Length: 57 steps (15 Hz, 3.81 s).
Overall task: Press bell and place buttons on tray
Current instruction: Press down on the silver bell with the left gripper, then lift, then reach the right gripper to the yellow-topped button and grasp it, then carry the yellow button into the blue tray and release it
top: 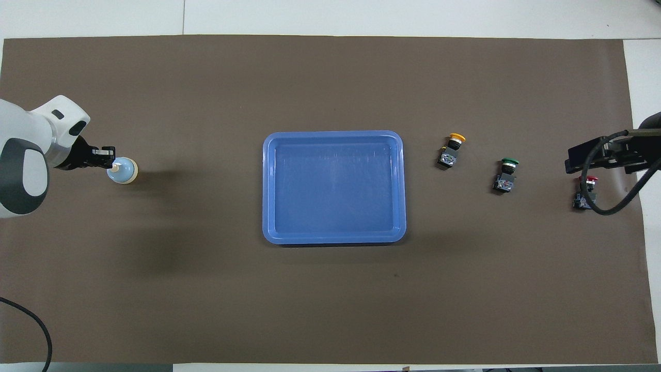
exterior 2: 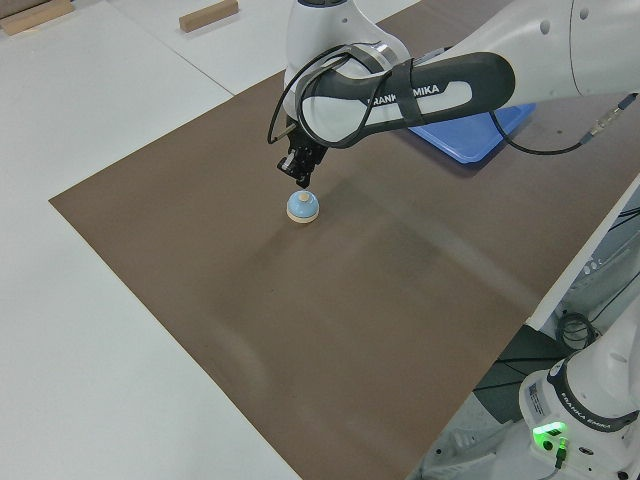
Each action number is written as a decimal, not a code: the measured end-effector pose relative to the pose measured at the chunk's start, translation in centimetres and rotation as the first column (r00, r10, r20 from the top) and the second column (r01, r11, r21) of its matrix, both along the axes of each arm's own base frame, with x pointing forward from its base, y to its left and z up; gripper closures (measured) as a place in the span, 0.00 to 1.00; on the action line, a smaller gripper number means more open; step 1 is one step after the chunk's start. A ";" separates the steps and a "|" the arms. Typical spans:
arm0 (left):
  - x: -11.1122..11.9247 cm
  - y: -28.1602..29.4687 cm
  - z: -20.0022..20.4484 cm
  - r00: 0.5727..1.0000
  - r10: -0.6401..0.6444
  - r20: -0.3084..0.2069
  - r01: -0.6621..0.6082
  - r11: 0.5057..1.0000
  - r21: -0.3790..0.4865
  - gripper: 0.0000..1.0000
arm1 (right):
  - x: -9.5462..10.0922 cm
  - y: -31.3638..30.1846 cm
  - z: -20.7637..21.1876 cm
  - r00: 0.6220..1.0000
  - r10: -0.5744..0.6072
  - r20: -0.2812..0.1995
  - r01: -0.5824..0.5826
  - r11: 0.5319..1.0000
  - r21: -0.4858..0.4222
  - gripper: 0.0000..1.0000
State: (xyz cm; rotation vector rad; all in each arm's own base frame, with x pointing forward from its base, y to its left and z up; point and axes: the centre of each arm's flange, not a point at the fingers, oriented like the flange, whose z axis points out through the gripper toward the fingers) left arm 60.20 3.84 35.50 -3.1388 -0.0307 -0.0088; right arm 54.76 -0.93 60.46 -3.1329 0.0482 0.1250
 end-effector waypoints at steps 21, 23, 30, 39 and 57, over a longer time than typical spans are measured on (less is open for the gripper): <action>-4.6 -3.0 19.6 0.990 -0.037 -0.133 0.038 0.999 0.004 0.00 | -0.2 0.1 0.0 1.000 0.002 -0.013 -0.002 1.000 0.000 0.00; -5.0 -3.5 19.8 0.988 -0.045 -0.150 0.046 0.999 0.003 0.00 | -0.2 0.2 0.0 1.000 0.004 -0.013 -0.004 1.000 0.000 0.00; -6.0 -6.6 21.0 0.987 -0.061 -0.147 0.063 0.998 0.010 0.00 | 0.5 3.5 -2.7 0.995 -0.090 0.033 0.090 0.996 -0.008 0.00; -5.9 -6.1 22.1 0.989 -0.044 -0.139 0.046 0.999 0.009 0.00 | 6.3 11.6 -19.8 0.944 -0.321 0.076 0.321 0.947 0.004 0.00; -5.7 -6.8 22.5 0.993 -0.030 -0.114 0.031 0.999 0.012 0.00 | 8.5 11.8 -31.5 0.914 -0.396 0.086 0.396 0.918 0.012 0.58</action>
